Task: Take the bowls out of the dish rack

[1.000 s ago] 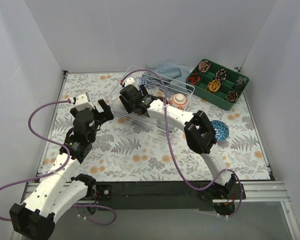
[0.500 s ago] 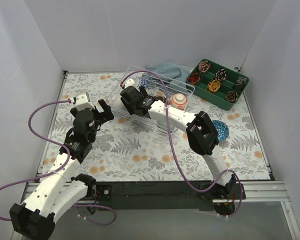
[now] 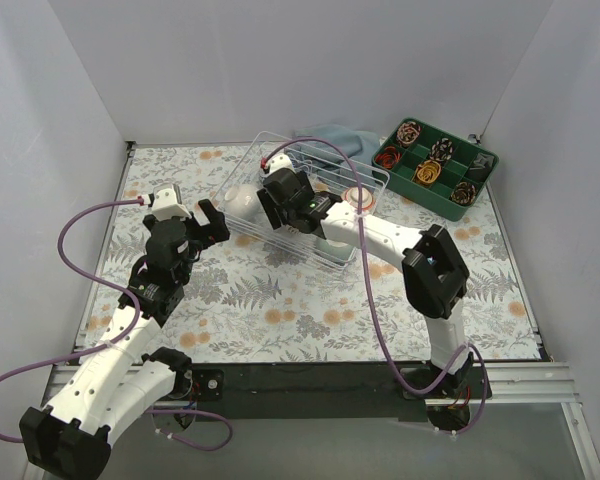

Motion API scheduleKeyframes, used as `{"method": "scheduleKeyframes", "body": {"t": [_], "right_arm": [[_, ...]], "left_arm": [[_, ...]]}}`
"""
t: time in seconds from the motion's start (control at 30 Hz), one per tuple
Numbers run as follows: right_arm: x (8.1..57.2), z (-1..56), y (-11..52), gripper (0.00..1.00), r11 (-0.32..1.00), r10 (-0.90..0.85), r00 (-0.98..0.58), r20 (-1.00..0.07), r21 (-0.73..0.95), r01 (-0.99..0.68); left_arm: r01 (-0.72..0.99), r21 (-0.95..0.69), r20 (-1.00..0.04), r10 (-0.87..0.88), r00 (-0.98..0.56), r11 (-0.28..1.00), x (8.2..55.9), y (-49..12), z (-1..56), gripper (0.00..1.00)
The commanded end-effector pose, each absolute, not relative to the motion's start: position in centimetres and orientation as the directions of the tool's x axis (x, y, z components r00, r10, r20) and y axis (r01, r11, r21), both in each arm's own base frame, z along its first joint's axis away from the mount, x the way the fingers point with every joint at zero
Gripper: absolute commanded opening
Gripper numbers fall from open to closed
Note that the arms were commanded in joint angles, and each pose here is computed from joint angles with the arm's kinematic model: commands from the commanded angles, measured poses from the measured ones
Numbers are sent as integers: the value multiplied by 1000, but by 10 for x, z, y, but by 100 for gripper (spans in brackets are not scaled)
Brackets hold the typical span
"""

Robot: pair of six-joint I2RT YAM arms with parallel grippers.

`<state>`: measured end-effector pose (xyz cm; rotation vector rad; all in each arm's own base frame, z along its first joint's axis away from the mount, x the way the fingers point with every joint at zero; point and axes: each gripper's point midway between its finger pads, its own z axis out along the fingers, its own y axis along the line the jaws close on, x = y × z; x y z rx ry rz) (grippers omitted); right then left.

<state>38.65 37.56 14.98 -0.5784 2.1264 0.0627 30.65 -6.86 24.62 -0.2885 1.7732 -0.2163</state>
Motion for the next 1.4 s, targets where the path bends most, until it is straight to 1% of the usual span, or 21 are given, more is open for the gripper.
{"method": "scheduleKeyframes", "body": {"t": [0.0,0.27,0.3,0.33,0.53,0.67,0.7,0.77,1.03,1.07,1.2,1.37], "right_arm": [[389,205,381,27,906,-222,-410,-885,-31,-423],[384,217,371,21,890,-111,-414,-903,95,-446],[383,218,370,19,889,-96,-419,-903,112,-444],[384,226,366,18,888,-72,-411,-909,129,-441],[383,233,349,15,876,13,-423,-906,214,-432],[380,241,342,14,832,100,-439,-893,316,-455],[379,251,340,13,820,125,-426,-896,335,-464],[378,252,337,12,805,145,-439,-887,364,-469],[370,282,328,12,753,209,-429,-879,425,-503],[368,287,328,12,743,213,-427,-879,429,-514],[364,299,324,11,728,232,-417,-879,441,-525],[364,299,316,11,725,248,-423,-872,457,-516]], "left_arm": [[-56,-310,-929,-315,-196,949,307,-71,251,98],[3,-331,-919,-322,-229,944,309,-85,245,98],[13,-339,-917,-327,-228,941,309,-88,247,98],[21,-349,-912,-335,-236,937,310,-90,246,98],[74,-413,-883,-379,-276,908,312,-108,246,98],[109,-479,-850,-429,-304,871,312,-122,251,98],[112,-489,-843,-435,-316,865,314,-125,249,98],[133,-513,-831,-453,-323,848,315,-132,253,98],[142,-637,-738,-547,-395,757,333,-160,246,98],[173,-652,-732,-554,-398,738,335,-167,251,98],[171,-686,-697,-571,-434,707,347,-179,246,98],[151,-705,-668,-578,-468,693,358,-188,236,98]]}}
